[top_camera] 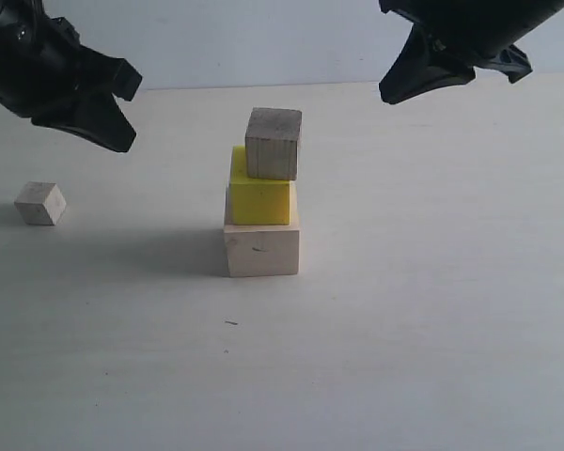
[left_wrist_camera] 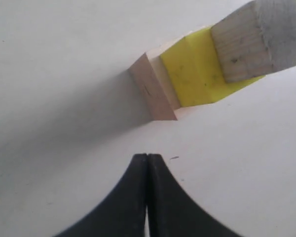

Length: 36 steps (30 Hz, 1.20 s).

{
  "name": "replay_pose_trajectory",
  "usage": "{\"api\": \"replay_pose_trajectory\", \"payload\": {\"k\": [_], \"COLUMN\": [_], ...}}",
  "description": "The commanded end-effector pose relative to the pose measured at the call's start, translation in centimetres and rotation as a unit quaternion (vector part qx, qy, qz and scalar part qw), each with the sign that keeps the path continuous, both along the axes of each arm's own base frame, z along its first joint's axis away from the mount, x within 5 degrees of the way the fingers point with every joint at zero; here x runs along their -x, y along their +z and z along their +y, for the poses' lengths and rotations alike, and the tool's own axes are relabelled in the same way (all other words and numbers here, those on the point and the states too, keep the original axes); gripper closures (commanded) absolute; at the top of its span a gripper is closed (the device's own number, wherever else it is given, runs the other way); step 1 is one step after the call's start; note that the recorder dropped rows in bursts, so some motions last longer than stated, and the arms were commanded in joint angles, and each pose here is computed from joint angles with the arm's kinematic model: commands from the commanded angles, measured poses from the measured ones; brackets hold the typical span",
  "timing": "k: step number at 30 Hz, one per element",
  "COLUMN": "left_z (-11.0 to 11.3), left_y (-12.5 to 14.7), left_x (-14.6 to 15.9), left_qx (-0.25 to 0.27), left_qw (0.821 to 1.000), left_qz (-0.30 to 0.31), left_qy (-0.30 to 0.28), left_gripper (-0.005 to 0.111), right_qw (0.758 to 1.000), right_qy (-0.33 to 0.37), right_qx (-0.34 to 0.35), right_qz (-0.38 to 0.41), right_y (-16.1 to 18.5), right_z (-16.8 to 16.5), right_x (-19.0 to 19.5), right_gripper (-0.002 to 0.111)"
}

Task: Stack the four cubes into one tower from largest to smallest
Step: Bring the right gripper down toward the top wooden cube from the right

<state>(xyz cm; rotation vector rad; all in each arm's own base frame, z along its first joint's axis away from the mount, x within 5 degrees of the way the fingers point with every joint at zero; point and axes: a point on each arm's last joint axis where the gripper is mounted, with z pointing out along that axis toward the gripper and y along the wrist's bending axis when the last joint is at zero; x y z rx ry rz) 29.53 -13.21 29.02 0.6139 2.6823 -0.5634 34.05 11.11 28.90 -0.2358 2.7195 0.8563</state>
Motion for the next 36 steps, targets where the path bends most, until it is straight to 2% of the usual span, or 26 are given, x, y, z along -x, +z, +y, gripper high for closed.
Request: {"api": "replay_pose_trajectory", "payload": {"k": [1,8,14,21,28,36], "left_z": [1.0,0.7,0.3,-1.2,-1.5,-1.8], "left_y": [0.0,0.3,0.2,-1.6,-3.5,-3.2], "left_x": [-0.7,-0.9,-1.2,-2.5,-3.2,-3.2], "left_qx": [0.045,0.064,0.088,0.147,0.141,0.161], "left_qw": [0.999,0.997,0.995,0.989,0.99,0.986], "left_qz": [-0.024,-0.051,-0.046,-0.031,-0.011,-0.028], "left_qy": [0.014,-0.005,-0.002,-0.017,-0.027,-0.045], "left_gripper": [0.107,0.107,0.107,0.107,0.107,0.107], "right_qw": [0.999,0.997,0.994,0.991,0.991,0.991], "right_qy": [0.017,0.038,0.046,0.042,0.044,0.046], "right_qx": [-0.036,-0.064,-0.096,-0.123,-0.124,-0.122], "right_qz": [0.011,0.028,0.014,0.028,0.031,0.024], "right_y": [-1.6,-5.1,-4.9,-5.0,-5.0,-5.0], "right_z": [0.6,1.4,1.9,2.2,2.3,2.2], "right_x": [-1.1,-2.7,-3.0,-3.0,-3.0,-3.0], "right_gripper": [0.108,0.108,0.108,0.108,0.108,0.108]}}
